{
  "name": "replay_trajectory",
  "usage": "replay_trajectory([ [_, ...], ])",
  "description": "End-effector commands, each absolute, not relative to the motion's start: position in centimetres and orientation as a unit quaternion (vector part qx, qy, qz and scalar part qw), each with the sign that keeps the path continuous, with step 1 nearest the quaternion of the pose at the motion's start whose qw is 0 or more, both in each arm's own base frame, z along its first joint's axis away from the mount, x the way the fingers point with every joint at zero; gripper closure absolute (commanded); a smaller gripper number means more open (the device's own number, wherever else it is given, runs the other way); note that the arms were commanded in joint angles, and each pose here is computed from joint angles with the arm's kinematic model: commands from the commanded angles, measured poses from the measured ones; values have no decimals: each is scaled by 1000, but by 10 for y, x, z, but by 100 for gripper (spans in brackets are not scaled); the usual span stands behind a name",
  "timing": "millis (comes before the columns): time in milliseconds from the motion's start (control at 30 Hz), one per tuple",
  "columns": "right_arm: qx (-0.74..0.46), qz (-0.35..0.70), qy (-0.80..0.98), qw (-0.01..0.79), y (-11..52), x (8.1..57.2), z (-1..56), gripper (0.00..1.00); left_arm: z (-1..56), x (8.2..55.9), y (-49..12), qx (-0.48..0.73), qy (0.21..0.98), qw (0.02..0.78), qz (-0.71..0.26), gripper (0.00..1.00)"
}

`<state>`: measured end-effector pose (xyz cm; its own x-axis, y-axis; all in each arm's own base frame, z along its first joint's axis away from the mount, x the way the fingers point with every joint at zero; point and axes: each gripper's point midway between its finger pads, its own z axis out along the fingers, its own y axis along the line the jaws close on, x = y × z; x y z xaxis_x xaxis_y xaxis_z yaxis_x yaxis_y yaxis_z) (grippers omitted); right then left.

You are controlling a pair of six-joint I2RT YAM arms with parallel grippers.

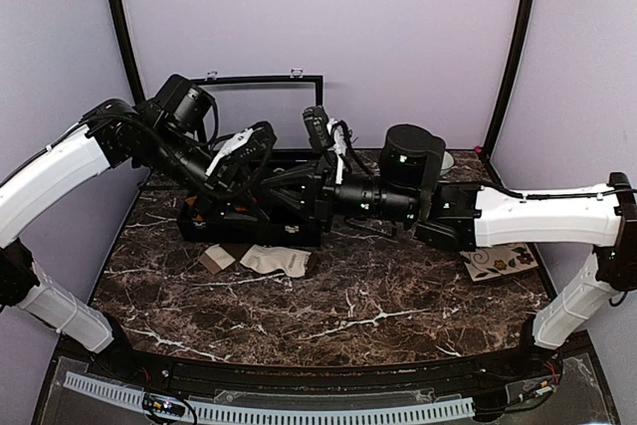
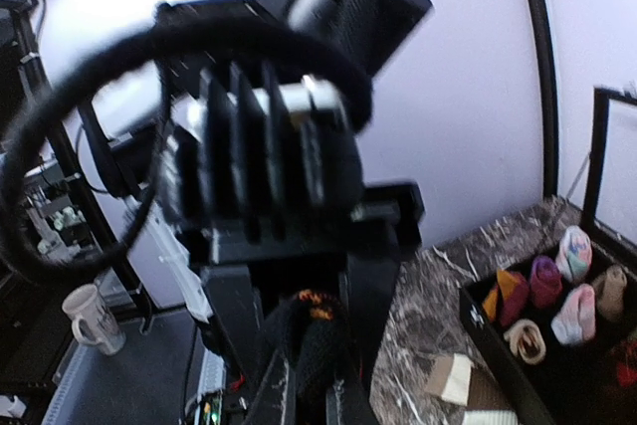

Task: Roll the socks
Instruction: Roll the sock.

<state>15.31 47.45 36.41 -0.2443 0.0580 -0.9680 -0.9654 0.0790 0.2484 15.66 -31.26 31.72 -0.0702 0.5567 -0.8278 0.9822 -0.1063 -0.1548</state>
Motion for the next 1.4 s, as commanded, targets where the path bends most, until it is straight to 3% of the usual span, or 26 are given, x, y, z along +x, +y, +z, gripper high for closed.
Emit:
replay_trajectory([
  [0,-305,564,606,471,467,178,347,100,325,179,-313,627,613,337,-343,74],
  [200,-218,604,599,478,462,191,352,100,319,176,-312,634,606,334,-345,63],
  [533,-169,591,626,480,458,210,340,100,304,166,-305,640,605,322,-347,62],
  [800,-126,605,653,438,466,216,325,100,293,187,-297,647,617,352,-275,77],
  [1000,-109,613,661,419,467,217,324,100,286,189,-293,656,616,355,-255,80],
  [1033,-112,615,661,414,471,216,326,100,286,189,-294,655,616,354,-256,87],
  [1067,-118,615,666,406,476,215,327,90,288,189,-295,654,616,355,-260,98],
  [1133,-150,599,674,406,488,209,326,67,294,183,-297,652,612,350,-279,100],
  [1233,-188,590,656,430,485,198,329,54,310,172,-302,645,604,341,-320,100],
  [1300,-197,593,640,447,477,193,330,39,318,165,-305,637,602,331,-348,100],
  [1367,-206,591,635,454,471,189,334,33,325,157,-307,633,595,323,-374,100],
])
